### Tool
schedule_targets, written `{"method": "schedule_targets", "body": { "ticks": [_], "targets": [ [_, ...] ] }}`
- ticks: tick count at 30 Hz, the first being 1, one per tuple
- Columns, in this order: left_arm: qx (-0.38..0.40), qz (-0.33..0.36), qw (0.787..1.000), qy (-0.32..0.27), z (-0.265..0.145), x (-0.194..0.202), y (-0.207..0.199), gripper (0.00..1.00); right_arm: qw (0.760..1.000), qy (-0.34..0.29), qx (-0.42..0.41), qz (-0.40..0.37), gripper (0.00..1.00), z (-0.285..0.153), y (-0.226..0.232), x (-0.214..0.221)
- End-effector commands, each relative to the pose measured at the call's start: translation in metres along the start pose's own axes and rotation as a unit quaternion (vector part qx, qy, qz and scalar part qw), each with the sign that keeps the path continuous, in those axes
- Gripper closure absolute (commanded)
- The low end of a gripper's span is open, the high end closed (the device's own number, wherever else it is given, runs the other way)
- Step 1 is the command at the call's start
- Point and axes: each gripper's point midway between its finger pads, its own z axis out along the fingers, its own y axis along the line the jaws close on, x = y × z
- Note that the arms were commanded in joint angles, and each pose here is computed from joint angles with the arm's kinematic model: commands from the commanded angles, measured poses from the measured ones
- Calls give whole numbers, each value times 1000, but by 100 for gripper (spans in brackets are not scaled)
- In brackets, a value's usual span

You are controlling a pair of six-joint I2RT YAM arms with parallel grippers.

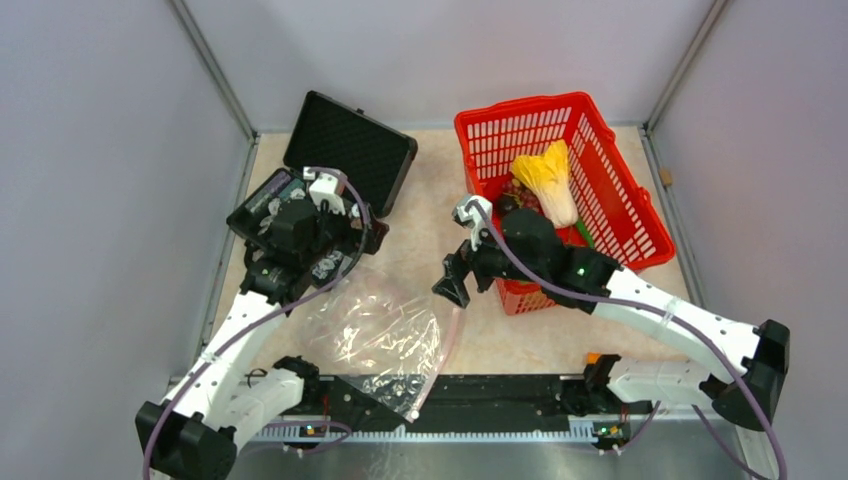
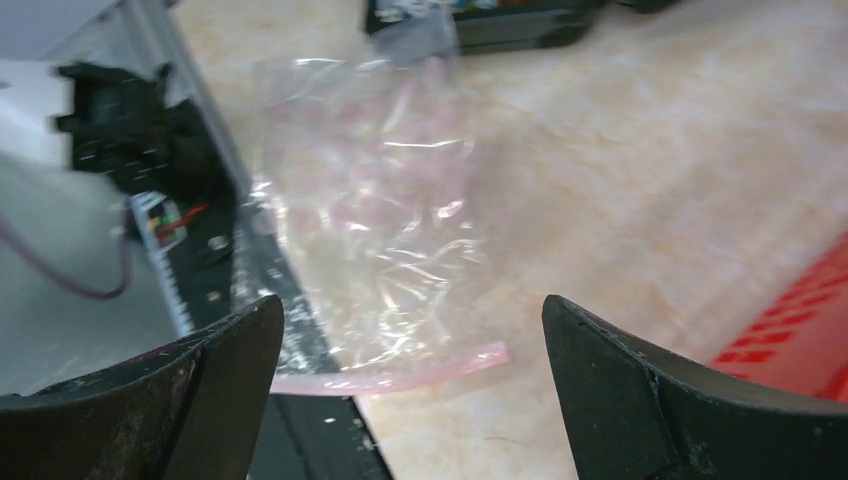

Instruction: Place the food in the zip-top bag and seal the zipper

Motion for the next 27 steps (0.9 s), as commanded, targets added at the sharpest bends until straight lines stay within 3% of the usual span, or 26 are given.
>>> {"method": "schedule_targets", "body": {
  "ticks": [1,7,9,12,15,23,27],
  "targets": [
    [-37,3,999,-14,-8,-4,9,1,948,170,266,37,1,-32,-93,95],
    [-48,5,999,-15,-11,-1,12,1,920,173,348,49,1,-55,-118,93],
    [-37,11,999,-9,-9,1,6,1,926,151,341,52,1,-56,-117,82],
    [-19,26,999,20,-3,16,-9,1,956,94,275,50,1,-45,-99,56],
    [-19,51,997,55,4,41,-26,1,966,3,248,71,2,-43,-88,22],
    [-6,108,978,179,-5,150,-95,1,950,-152,248,116,6,-62,-86,-23],
    [-15,121,972,200,-20,180,-119,2,925,-240,257,147,7,-90,-87,-45]
  ]
}}
